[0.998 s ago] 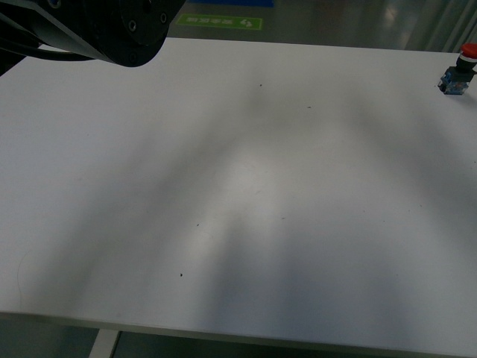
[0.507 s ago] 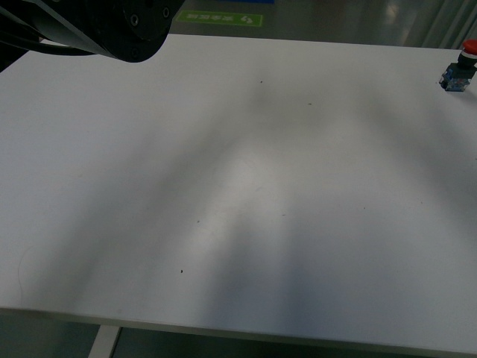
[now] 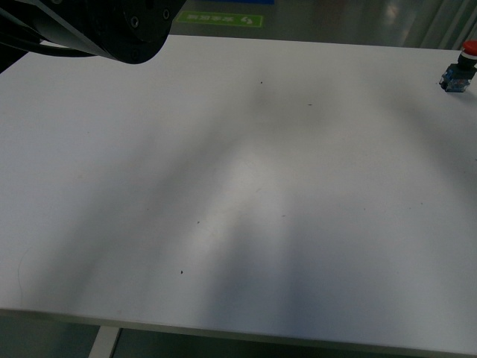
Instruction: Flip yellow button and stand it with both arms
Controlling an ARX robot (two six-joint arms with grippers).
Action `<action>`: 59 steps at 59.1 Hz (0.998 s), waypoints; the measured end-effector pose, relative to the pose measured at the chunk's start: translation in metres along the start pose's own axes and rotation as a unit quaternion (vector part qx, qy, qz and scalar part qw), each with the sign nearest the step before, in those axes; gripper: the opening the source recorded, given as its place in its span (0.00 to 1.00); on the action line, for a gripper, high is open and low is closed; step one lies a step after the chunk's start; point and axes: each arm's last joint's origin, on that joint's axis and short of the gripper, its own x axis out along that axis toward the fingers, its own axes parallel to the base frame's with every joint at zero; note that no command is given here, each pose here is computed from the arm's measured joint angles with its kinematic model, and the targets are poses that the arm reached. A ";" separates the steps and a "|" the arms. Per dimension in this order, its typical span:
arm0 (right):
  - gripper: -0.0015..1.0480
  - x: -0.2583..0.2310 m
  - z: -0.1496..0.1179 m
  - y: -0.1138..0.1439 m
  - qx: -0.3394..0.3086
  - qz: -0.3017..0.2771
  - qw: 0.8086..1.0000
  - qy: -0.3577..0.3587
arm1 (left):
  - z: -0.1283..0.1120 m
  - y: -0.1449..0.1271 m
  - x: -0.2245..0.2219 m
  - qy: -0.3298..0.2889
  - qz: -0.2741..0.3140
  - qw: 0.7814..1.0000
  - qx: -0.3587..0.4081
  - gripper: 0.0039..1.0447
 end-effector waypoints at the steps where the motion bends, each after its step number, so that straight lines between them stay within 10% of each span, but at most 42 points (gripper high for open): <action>1: 0.31 0.000 0.001 0.000 -0.002 -0.001 1.000 -0.001 | 0.000 0.000 0.000 0.000 0.000 1.000 0.000 0.94; 9: 0.31 -0.001 0.006 -0.004 -0.006 -0.005 1.000 0.000 | -0.001 -0.002 -0.004 -0.188 0.119 0.970 0.102 0.82; 12: 0.31 -0.001 0.006 -0.004 -0.007 -0.004 1.000 0.001 | -0.005 -0.007 -0.025 -0.270 0.236 0.911 0.204 0.74; 17: 0.31 -0.002 0.010 -0.006 -0.007 -0.005 1.000 -0.003 | -0.012 -0.030 -0.080 -0.302 0.400 0.739 0.449 0.55; 25: 0.31 -0.003 0.013 -0.006 -0.007 -0.003 1.000 -0.004 | -0.017 -0.047 -0.135 -0.246 0.466 0.625 0.576 0.32; 35: 0.31 -0.004 0.013 -0.006 -0.008 0.001 1.000 0.002 | -0.040 -0.051 -0.190 -0.193 0.487 0.593 0.611 0.03; 59: 0.31 -0.006 0.019 -0.012 -0.010 -0.002 1.000 0.003 | -0.079 -0.073 -0.263 -0.189 0.492 0.580 0.621 0.03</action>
